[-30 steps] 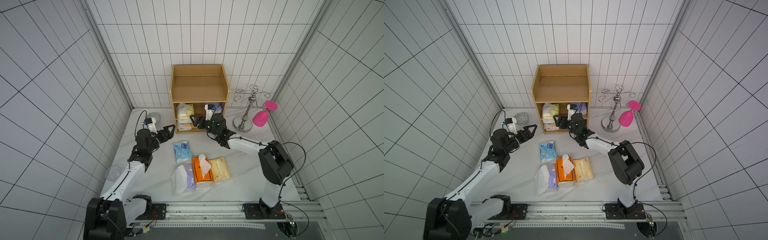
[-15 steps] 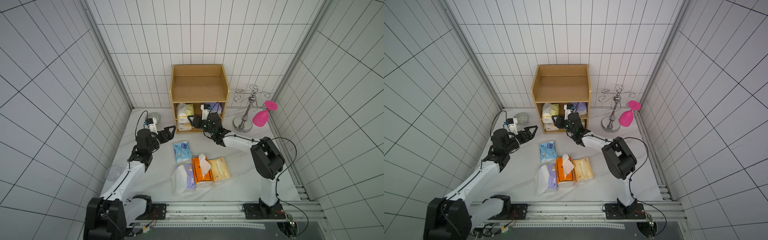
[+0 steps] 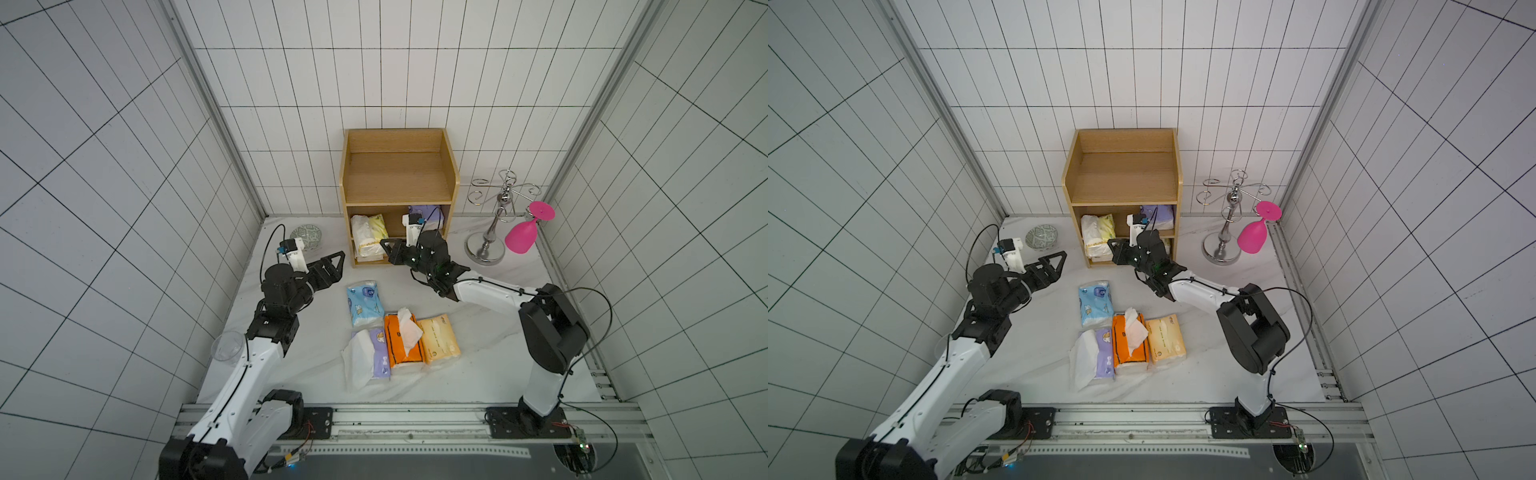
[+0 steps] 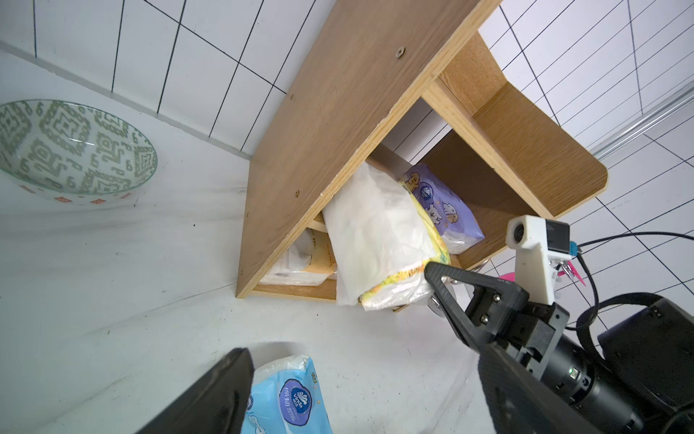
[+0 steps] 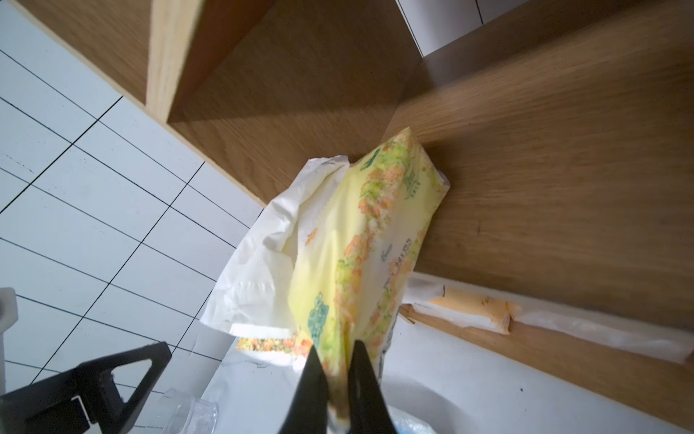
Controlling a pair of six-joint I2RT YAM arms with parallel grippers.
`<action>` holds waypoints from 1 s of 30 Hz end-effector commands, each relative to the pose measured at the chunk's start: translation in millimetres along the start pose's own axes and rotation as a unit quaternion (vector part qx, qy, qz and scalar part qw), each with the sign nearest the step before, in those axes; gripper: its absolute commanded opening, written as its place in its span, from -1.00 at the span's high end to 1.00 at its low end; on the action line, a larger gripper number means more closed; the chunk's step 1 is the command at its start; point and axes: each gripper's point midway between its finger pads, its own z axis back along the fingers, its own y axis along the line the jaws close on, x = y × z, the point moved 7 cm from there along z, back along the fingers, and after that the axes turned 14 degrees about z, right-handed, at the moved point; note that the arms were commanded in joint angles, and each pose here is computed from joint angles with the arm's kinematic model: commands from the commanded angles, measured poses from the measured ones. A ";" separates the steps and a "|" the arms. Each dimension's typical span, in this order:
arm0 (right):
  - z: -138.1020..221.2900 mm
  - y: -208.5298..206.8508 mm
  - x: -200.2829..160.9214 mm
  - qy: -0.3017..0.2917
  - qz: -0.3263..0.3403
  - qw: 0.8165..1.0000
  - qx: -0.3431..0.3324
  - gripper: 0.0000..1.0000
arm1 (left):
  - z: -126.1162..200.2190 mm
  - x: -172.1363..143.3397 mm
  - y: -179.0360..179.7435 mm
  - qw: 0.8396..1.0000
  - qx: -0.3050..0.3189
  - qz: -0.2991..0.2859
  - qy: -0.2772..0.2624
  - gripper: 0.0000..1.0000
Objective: Remove the tissue boxes from the shelf
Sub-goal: Pick up a box of tissues from the shelf, then place the box of tissues at the center of the board.
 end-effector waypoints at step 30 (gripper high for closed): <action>109.5 -38.8 -107.4 0.163 0.059 0.981 -0.084 0.92 | 28.5 -40.4 -14.2 1.000 0.022 -0.003 0.010 -0.95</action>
